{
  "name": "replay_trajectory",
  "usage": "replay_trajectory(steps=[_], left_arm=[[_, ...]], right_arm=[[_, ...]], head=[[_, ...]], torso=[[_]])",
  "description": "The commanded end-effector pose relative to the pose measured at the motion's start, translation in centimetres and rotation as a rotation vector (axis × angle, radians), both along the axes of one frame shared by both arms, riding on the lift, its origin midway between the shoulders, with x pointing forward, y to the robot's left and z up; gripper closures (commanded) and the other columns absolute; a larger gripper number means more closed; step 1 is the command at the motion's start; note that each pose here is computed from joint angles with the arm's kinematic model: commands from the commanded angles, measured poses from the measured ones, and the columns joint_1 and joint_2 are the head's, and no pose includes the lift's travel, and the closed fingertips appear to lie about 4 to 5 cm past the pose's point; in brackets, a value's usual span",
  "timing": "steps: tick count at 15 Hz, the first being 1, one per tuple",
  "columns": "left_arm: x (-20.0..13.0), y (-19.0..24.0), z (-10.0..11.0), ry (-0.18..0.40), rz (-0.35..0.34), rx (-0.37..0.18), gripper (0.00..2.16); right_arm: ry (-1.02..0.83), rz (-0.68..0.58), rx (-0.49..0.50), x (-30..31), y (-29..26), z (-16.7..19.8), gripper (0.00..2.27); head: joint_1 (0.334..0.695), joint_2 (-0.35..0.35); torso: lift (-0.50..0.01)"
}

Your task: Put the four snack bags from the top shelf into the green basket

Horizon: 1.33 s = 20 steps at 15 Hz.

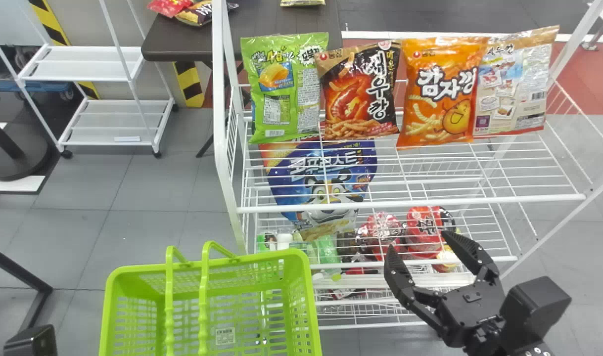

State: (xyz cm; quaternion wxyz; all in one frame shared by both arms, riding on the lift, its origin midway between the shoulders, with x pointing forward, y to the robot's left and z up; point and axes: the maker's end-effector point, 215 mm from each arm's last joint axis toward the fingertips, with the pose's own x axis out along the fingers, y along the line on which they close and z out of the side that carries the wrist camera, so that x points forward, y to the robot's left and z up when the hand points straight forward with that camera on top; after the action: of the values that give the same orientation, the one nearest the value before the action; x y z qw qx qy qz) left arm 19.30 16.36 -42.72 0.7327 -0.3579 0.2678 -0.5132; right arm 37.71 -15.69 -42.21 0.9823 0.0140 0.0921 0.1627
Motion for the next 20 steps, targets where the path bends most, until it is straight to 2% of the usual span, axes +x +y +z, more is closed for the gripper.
replay_trajectory(steps=[1, 12, 18, 20], left_arm=[[-0.1, 0.0, 0.0, 0.001, -0.005, -0.007, 2.15], [0.0, 0.1, -0.3, 0.007, -0.002, -0.01, 2.15], [0.0, 0.4, -0.2, 0.006, -0.007, -0.004, 2.15], [0.1, 0.4, -0.2, 0.005, -0.007, -0.003, 2.15]], right_arm=[[0.0, -0.003, 0.007, 0.0, 0.2, 0.1, 0.09], [-0.008, 0.012, 0.018, 0.5, 1.3, 0.4, 0.09], [0.013, 0.037, 0.037, 6.4, 4.9, 1.3, 0.08], [-0.016, 0.042, 0.046, 9.2, 6.8, 2.9, 0.07]], head=[[0.695, 0.014], [0.695, 0.032], [0.695, 0.068], [0.695, 0.097]], torso=[[0.0], [0.0], [0.0], [0.0]])
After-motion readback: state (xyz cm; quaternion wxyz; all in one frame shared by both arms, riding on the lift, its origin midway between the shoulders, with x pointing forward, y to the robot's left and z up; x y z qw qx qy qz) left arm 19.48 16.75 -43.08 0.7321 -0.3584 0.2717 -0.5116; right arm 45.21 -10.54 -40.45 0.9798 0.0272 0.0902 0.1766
